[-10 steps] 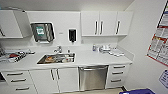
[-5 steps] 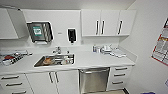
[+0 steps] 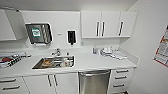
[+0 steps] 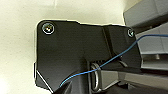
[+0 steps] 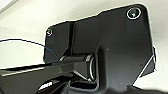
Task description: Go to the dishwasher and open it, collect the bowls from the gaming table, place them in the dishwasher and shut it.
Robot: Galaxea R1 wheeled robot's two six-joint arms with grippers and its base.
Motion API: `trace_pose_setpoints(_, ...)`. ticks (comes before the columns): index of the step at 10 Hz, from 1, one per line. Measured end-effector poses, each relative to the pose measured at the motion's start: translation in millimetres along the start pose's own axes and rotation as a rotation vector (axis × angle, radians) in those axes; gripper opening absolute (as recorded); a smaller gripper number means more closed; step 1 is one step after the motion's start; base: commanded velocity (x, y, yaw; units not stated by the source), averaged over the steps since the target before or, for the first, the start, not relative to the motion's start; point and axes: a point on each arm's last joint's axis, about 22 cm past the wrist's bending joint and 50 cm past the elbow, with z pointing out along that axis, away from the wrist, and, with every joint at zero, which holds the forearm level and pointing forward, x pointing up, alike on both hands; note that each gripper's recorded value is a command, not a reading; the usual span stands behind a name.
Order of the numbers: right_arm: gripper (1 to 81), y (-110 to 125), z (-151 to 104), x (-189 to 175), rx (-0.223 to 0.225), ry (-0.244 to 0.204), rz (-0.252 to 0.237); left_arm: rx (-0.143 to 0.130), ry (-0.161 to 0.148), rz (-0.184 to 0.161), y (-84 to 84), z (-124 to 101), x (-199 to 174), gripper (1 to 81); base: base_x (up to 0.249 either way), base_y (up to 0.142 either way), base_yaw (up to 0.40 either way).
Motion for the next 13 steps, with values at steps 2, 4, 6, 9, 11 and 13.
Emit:
trace_pose_setpoints(2,81.1,-1,1,25,-0.001,0.036,-0.012,-0.001,0.041,0.011,0.1,2,26,81.1,0.135,0.0,0.0)
trace_pose_setpoints(4,81.1,0,1,15,0.0,0.019,-0.007,0.0,0.028,0.007,-0.1,1,18,81.1,0.135,0.0,0.0)
trace_pose_setpoints(6,81.1,1,1,16,-0.002,0.022,-0.008,-0.001,0.027,0.007,0.6,1,16,81.1,0.135,0.068,0.0)
trace_pose_setpoints(9,81.1,1,1,17,-0.003,0.022,-0.008,0.003,0.028,0.007,-2.3,0,17,81.1,0.135,0.069,0.0)
trace_pose_setpoints(11,81.1,1,1,14,-0.003,0.018,-0.007,0.002,0.023,0.006,-1.9,0,15,81.1,0.135,0.069,0.0)
trace_pose_setpoints(13,81.1,1,1,15,-0.004,0.021,-0.007,0.002,0.027,0.007,-1.9,1,17,81.1,0.135,0.031,0.0)
